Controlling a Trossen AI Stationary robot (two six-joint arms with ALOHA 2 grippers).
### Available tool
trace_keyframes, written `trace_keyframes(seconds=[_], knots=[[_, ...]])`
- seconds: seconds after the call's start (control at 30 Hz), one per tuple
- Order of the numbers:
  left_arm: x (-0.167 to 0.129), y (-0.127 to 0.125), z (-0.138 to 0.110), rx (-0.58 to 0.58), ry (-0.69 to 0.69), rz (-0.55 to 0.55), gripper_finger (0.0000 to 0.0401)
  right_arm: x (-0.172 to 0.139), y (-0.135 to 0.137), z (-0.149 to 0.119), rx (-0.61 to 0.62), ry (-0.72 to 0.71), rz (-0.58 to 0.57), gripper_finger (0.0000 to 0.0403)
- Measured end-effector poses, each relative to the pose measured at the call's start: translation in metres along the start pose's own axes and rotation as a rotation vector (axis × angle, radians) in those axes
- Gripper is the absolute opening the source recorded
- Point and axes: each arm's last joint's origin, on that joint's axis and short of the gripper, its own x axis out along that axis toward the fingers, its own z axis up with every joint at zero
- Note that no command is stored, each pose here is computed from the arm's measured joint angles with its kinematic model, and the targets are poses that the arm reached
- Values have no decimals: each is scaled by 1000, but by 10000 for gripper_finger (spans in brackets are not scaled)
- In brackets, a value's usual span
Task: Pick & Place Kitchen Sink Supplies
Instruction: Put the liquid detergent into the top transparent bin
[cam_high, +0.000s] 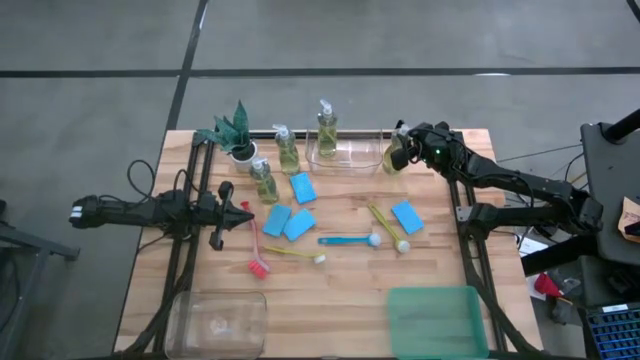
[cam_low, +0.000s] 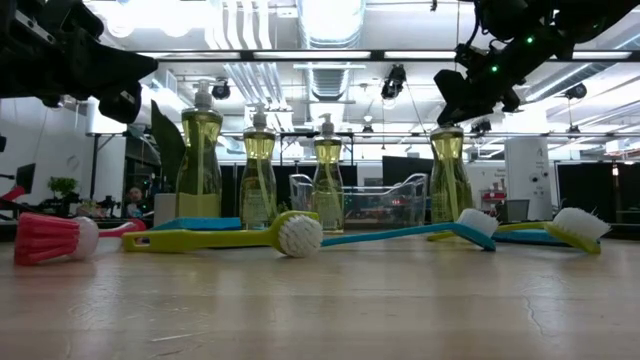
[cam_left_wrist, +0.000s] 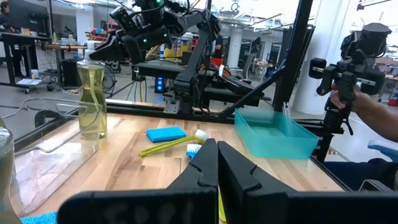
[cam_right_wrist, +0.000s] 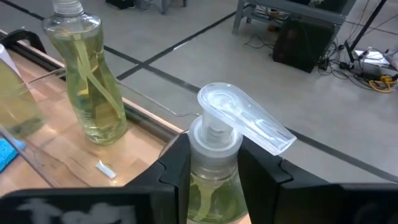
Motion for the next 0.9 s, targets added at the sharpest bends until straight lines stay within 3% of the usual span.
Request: trace_keyframes(seconds=[0.37,0.9], knots=[[0,0,0,0,0,0,0,-10,-5,6,-19,-35,-13,101],[0,0,0,0,0,0,0,-31,-9,55,-48,-148,-5,101]])
